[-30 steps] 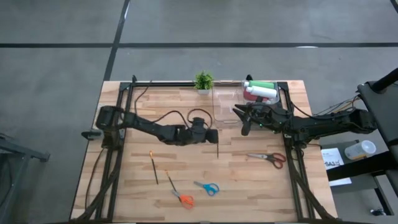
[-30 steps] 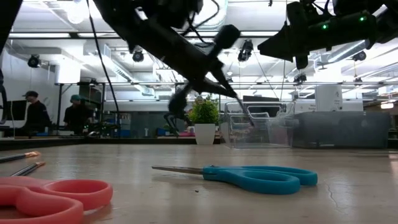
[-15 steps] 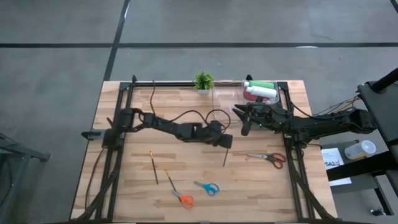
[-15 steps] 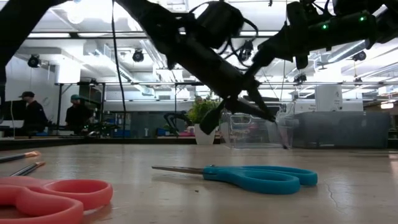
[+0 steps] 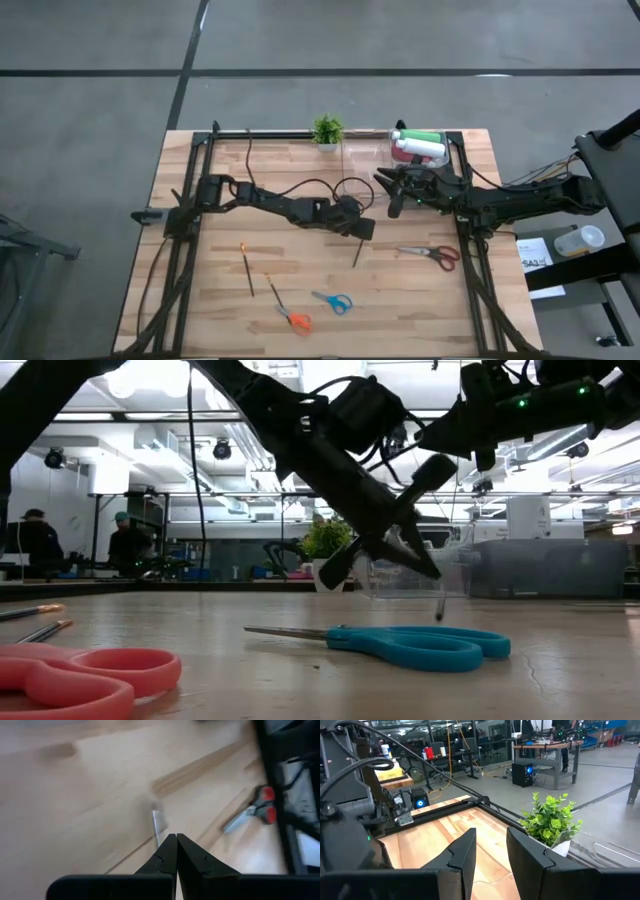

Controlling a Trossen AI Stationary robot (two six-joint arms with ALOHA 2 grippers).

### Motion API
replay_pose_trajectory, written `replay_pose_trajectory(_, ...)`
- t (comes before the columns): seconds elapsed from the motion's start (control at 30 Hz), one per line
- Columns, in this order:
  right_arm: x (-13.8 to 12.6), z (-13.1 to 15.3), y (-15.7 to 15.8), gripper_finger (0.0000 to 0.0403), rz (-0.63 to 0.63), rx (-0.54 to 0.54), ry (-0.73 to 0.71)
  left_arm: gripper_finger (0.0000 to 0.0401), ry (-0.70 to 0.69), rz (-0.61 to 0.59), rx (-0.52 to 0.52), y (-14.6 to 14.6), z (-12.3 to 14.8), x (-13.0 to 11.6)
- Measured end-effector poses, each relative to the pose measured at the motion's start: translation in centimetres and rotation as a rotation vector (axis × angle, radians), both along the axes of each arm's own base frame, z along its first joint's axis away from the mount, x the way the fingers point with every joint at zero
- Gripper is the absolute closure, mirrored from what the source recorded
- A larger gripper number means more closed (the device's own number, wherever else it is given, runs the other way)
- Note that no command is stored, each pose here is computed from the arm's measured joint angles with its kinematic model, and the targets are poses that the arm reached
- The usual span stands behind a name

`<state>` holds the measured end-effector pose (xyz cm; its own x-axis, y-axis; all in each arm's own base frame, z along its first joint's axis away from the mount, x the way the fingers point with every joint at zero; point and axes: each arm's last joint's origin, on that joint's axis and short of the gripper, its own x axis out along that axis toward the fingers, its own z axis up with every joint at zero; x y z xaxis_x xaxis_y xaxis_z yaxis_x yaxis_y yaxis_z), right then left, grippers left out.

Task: Pick & Place Paint Supplies
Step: Put the silver paintbrush into the black bin

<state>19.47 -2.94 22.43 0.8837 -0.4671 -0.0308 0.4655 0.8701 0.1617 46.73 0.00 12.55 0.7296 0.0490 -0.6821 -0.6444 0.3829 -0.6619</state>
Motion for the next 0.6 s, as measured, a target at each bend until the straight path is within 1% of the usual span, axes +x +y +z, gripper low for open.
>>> replay_pose_trajectory(0.23,0.0,0.0,-0.01,0.0296,0.0,0.0,0.0,0.0396,0.061,0.059,-0.042,0.05,-0.52,-0.44)
replay_pose_trajectory(0.6,-0.01,0.01,0.0,0.0296,0.0,0.0,0.0,0.0394,0.06,0.062,-0.037,0.21,-0.58,-0.42)
